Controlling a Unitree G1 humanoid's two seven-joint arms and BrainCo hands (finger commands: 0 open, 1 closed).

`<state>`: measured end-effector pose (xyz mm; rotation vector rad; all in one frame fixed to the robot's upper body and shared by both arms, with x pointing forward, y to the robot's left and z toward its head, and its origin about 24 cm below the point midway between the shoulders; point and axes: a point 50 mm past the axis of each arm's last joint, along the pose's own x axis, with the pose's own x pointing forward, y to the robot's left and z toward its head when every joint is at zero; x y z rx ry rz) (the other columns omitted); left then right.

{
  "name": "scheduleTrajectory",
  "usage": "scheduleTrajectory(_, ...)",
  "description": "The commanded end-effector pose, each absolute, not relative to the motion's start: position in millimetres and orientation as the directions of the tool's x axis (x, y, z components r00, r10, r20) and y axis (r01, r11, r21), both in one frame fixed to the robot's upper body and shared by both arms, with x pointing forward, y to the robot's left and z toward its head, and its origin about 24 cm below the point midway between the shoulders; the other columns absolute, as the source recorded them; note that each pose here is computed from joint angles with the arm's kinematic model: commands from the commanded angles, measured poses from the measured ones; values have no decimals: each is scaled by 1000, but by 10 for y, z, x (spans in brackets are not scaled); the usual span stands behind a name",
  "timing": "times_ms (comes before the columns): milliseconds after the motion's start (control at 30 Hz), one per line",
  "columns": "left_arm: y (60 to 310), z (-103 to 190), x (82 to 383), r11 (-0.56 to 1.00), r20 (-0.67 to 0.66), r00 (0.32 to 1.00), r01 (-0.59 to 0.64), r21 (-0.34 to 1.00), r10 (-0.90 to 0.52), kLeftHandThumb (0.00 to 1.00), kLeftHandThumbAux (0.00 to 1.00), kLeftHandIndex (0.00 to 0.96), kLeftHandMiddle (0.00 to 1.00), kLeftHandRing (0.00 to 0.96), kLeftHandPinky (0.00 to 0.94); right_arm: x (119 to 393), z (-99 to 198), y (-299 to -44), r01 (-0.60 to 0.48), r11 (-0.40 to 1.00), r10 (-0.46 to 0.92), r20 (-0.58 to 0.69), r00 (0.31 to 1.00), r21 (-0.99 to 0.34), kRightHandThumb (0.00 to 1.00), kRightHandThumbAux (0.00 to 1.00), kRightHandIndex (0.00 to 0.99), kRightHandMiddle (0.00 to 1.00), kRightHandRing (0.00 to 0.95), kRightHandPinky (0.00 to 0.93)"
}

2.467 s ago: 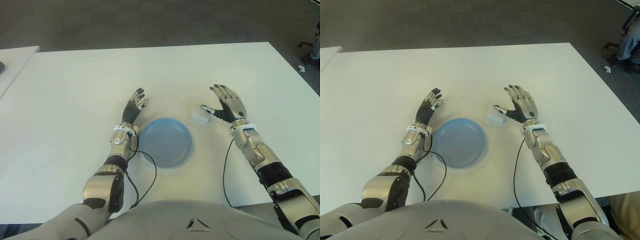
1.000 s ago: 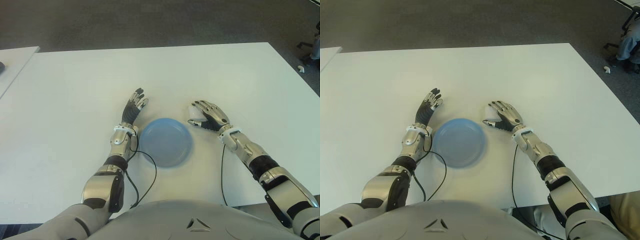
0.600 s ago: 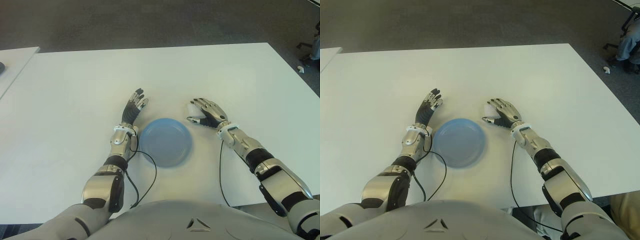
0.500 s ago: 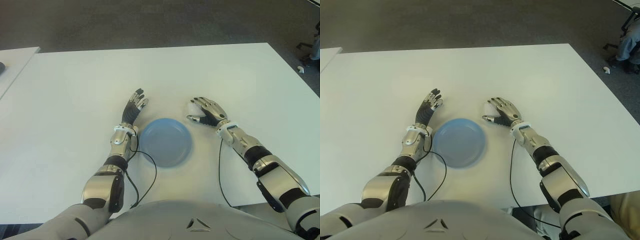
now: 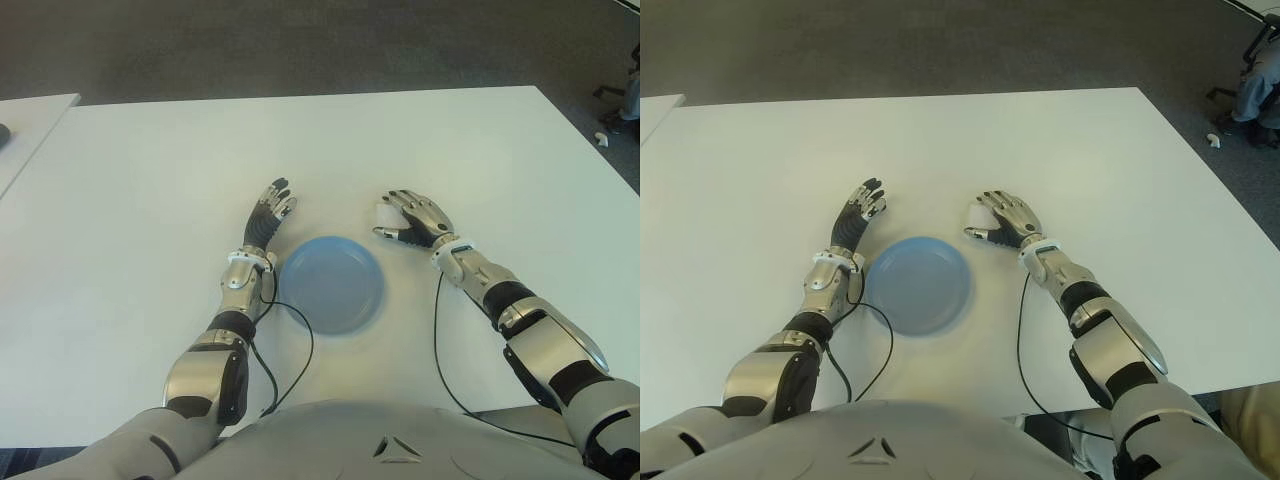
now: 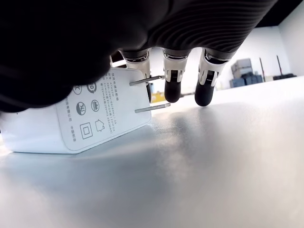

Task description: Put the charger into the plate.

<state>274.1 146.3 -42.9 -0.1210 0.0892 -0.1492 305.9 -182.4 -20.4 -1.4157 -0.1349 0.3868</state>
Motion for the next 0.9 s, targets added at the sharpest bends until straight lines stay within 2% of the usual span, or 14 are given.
scheduleTrajectory(33, 1464, -1041, 2083, 977, -396, 908, 56, -205, -136, 5, 551, 126, 88, 90, 139, 2672, -635, -1920, -355, 19, 317, -331, 889, -935, 333, 111, 0, 0, 0, 0)
scheduleTrajectory(900, 1504, -977, 2100, 979, -348, 930, 48, -199, -117, 2, 533, 149, 120, 119, 173, 2525, -776, -2150, -440, -140, 257, -462, 849, -887, 319, 126, 0, 0, 0, 0)
